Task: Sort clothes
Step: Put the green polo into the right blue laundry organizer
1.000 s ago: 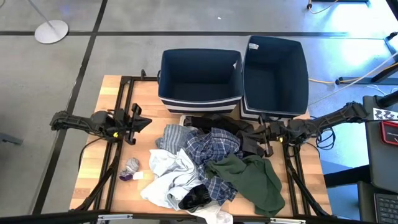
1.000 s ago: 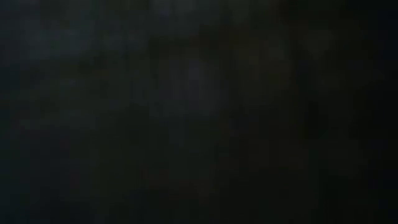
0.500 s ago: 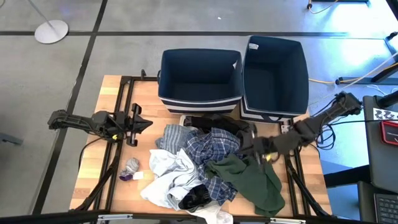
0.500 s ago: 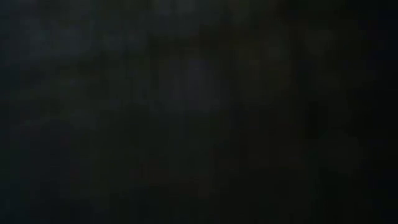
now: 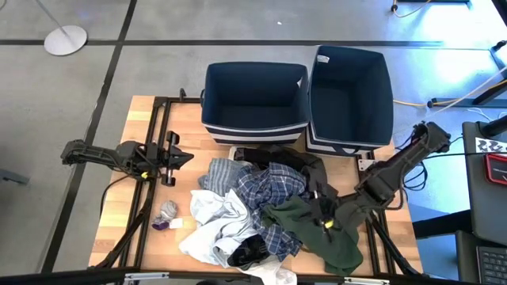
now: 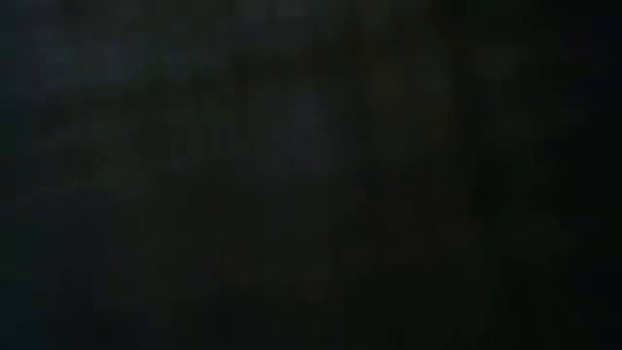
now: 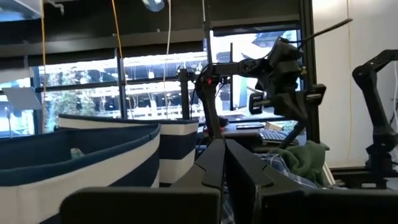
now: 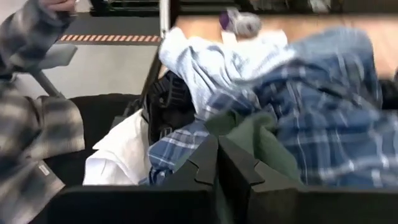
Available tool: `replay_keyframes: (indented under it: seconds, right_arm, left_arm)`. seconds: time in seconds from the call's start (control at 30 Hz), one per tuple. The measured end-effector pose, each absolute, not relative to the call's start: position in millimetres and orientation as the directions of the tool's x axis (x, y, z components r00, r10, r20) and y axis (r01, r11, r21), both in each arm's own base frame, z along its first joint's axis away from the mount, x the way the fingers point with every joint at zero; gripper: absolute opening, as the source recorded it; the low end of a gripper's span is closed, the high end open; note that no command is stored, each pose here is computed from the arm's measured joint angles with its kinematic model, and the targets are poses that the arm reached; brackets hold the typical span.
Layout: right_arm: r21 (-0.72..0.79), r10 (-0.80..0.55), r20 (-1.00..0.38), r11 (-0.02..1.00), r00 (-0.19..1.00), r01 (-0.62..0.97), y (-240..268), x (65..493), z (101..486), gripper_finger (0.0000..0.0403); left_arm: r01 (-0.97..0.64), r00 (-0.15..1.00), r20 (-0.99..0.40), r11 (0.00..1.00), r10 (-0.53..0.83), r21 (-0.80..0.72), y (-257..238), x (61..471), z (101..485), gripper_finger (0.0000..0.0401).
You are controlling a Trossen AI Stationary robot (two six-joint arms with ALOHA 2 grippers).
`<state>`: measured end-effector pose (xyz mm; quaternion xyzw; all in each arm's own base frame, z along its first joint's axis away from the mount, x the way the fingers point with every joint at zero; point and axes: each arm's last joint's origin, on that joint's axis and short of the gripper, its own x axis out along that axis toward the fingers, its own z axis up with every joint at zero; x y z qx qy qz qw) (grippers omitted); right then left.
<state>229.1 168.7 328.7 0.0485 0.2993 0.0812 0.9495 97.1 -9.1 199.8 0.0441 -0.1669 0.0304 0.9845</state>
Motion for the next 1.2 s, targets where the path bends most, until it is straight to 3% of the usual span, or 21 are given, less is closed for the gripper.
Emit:
replay_keyframes:
  seconds: [0.1, 0.27, 0.47, 0.6, 0.9, 1.2]
  right_arm:
    - [0.190, 0.188, -0.614, 0.978, 0.766, -0.088, 162, 228, 325, 0.0049]
    - [0.245, 0.210, -0.655, 0.968, 0.726, -0.059, 155, 220, 327, 0.0133]
    - [0.256, 0.198, -0.683, 0.966, 0.703, -0.024, 154, 218, 324, 0.0240]
    - [0.251, 0.208, -0.732, 0.968, 0.649, -0.027, 162, 227, 309, 0.0287]
    - [0.172, 0.155, -0.829, 0.985, 0.537, -0.019, 182, 243, 269, 0.0305]
    - [0.066, 0.045, -0.879, 0.997, 0.474, 0.028, 188, 254, 240, 0.0282]
  left_arm:
    - [-0.078, 0.943, 0.331, 0.993, 0.045, 0.087, -9, 97, 200, 0.0004]
    - [-0.068, 0.945, 0.323, 0.996, 0.045, 0.061, -9, 97, 199, 0.0004]
    - [-0.060, 0.947, 0.317, 0.997, 0.044, 0.039, -9, 98, 198, 0.0004]
    - [-0.056, 0.947, 0.317, 0.998, 0.044, 0.027, -9, 98, 198, 0.0004]
    - [-0.054, 0.951, 0.307, 0.998, 0.044, 0.025, -9, 98, 197, 0.0004]
    - [-0.055, 0.951, 0.307, 0.998, 0.045, 0.025, -9, 98, 197, 0.0004]
